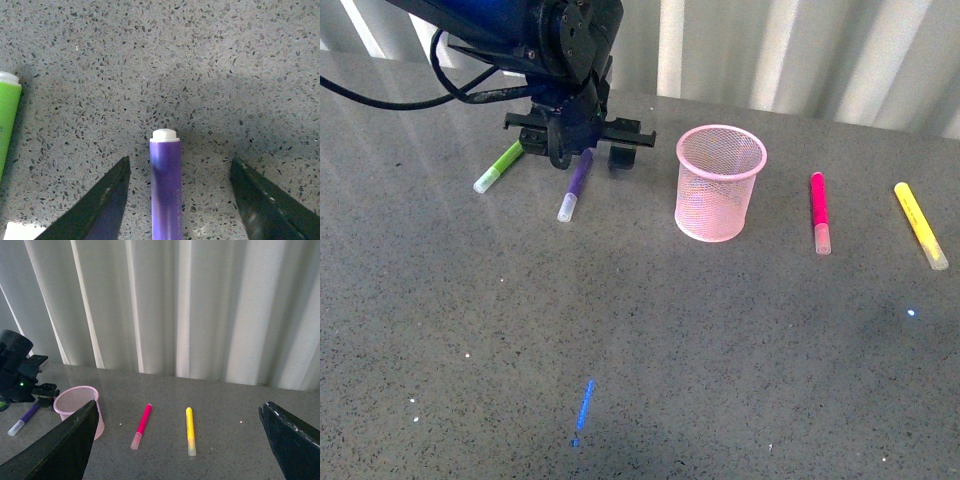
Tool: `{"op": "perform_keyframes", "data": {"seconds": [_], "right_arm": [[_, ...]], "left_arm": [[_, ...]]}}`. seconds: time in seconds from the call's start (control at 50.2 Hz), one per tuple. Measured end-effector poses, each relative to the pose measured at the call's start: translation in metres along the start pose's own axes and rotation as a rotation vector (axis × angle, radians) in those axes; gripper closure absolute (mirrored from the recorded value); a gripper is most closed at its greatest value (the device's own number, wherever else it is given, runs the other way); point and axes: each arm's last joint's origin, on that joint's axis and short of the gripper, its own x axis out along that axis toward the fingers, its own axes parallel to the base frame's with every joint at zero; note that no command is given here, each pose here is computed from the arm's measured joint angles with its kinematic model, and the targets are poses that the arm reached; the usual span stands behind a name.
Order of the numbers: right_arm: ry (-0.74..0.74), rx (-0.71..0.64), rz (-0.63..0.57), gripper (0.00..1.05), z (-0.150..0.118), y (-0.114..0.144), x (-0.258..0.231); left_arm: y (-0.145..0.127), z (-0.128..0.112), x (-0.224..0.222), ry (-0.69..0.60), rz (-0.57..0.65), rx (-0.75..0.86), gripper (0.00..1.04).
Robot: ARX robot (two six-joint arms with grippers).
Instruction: Insert purple and pink pens into pink cup
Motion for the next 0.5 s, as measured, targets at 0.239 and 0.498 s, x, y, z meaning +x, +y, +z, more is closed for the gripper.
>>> {"op": "perform_keyframes", "data": {"seconds": [0.239,0.498], "right_arm": [[0.0,0.0,0.0,0.07,0.0,0.0,0.0],[0.0,0.0,0.0,0.07,0.0,0.0,0.0]], "left_arm": [[-0.0006,-0.0016,0.0011,0.004,-0.002,-0.003,0.78],[0.0007,-0.0026,0.0036,-0.043,0.013,-0.053,0.92]]}}
